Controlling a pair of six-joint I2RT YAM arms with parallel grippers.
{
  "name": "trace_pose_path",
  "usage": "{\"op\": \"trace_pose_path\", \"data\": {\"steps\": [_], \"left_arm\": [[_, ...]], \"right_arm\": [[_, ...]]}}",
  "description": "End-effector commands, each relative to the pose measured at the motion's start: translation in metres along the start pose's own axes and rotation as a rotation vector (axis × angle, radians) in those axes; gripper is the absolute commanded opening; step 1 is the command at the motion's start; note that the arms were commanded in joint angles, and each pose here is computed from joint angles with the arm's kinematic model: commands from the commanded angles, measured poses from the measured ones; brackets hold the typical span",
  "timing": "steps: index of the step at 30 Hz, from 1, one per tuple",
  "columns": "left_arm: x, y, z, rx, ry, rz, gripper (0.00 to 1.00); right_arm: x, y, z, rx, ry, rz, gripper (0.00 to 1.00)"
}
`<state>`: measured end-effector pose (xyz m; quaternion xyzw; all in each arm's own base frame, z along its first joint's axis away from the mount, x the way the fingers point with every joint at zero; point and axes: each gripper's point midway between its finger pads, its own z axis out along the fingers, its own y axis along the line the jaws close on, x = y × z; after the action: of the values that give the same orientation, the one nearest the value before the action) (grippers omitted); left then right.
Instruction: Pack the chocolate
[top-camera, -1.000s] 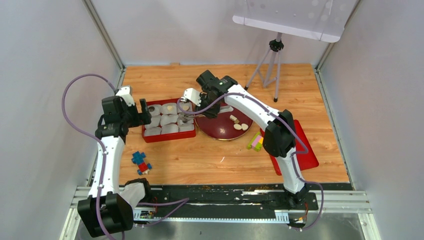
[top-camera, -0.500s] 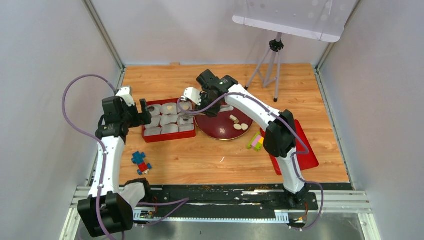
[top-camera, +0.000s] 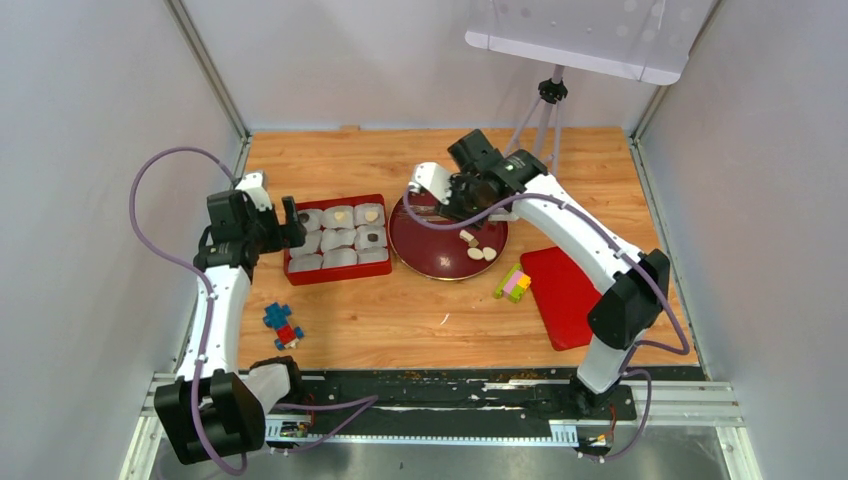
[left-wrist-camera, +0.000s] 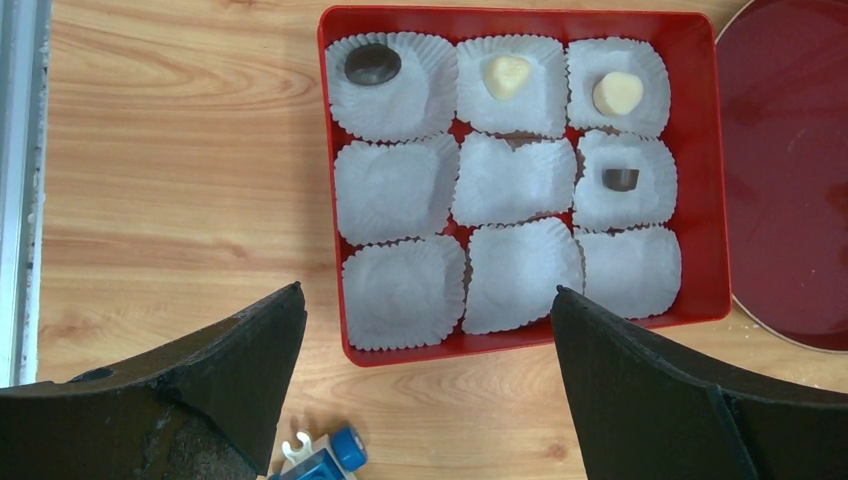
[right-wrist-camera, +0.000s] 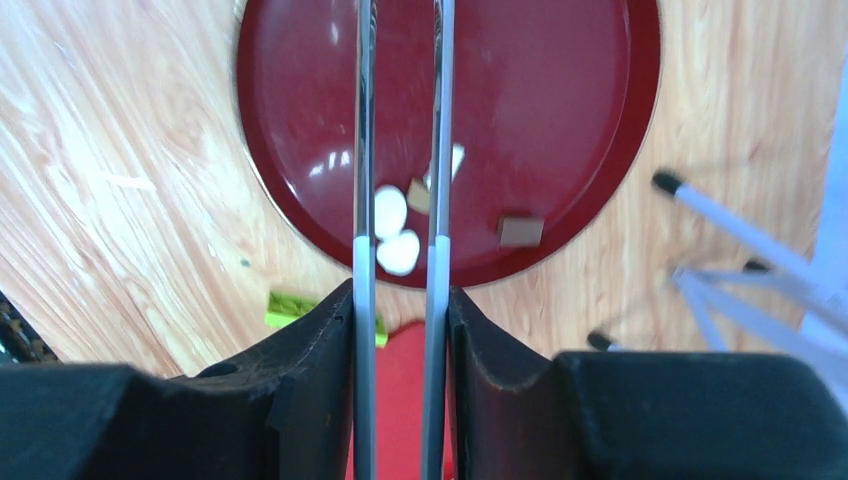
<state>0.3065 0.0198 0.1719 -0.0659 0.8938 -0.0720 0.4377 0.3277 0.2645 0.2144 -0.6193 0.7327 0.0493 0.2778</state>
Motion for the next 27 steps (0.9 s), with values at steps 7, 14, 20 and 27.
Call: {"op": "trace_pose_path", "data": {"steps": [7,14,20,27], "left_arm": [[-0.034,-0.01,-0.005,0.045,-0.092,-0.01,1.0],[-0.03,-0.008,-0.004,0.041,-0.082,-0.017,1.0],[-0.027,-0.007,-0.003,0.034,-0.077,-0.017,1.0],[-0.023,-0.007,-0.002,0.035,-0.069,-0.024,1.0]], "right_arm": [[0.114,-0.031,-0.001,0.033,0.193,0.198,0.38],[0.128,-0.032,0.008,0.013,0.224,0.224,0.39],[0.124,-0.033,0.006,0.005,0.218,0.228,0.39],[0.139,-0.017,0.012,-0.046,0.27,0.229,0.39]]}}
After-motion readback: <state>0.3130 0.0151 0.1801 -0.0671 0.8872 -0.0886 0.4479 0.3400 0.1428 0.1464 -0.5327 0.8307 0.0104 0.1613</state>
